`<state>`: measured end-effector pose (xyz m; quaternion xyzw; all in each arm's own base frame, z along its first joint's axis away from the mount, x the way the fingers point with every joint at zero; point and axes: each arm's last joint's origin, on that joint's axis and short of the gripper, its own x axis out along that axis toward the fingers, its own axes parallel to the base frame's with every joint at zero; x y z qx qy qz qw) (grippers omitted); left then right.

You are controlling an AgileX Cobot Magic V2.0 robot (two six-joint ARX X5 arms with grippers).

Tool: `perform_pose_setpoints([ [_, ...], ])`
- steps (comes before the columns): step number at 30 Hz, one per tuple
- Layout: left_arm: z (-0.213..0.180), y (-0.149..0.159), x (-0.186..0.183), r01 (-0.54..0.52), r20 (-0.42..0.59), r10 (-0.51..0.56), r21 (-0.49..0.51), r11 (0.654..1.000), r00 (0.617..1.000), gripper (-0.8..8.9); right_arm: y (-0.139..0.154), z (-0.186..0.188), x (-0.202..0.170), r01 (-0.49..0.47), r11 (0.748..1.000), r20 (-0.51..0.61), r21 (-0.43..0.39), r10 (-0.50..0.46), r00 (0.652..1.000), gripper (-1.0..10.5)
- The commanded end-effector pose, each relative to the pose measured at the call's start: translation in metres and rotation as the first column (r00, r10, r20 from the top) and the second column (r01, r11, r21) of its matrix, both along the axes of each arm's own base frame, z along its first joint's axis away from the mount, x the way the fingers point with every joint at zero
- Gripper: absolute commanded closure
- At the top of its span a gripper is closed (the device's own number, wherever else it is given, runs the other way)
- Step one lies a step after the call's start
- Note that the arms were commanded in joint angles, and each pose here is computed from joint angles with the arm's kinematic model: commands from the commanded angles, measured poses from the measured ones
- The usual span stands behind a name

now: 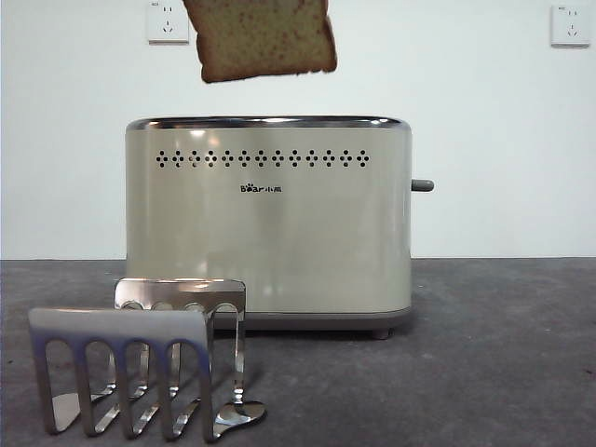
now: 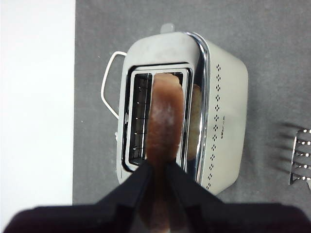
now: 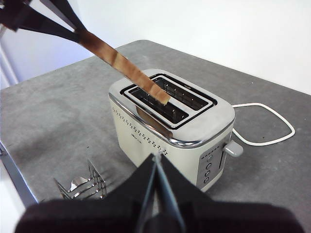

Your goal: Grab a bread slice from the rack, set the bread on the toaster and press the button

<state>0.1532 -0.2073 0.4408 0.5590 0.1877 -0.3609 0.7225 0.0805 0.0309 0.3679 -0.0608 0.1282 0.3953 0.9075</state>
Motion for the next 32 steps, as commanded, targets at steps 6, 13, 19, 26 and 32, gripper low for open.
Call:
perform_pose_setpoints([
  [6,-0.015,-0.010,0.020,-0.033,-0.027,0.035,0.053,0.998,0.999,8.22,0.000,-0.001,-0.001,0.000,1.000,-0.027,0.003,0.000,1.000,9.5],
  [13,-0.028,-0.017,0.036,-0.028,-0.093,0.034,0.063,0.998,0.995,8.22,0.000,-0.002,-0.001,0.000,1.000,-0.036,0.001,0.000,0.999,9.5],
  [19,-0.042,-0.023,0.053,-0.057,-0.121,0.069,0.096,0.994,0.990,8.22,0.000,-0.002,-0.001,0.000,1.000,-0.037,0.001,0.000,0.999,9.5],
  [26,-0.061,-0.030,0.076,-0.077,-0.169,0.096,0.117,0.990,0.981,8.22,0.000,-0.003,-0.002,0.000,1.000,-0.045,0.000,0.000,0.999,9.5],
  [32,-0.070,-0.035,0.094,-0.086,-0.179,0.098,0.070,0.994,0.979,8.22,0.000,-0.006,-0.003,-0.001,1.000,-0.080,-0.008,0.000,0.997,9.5],
])
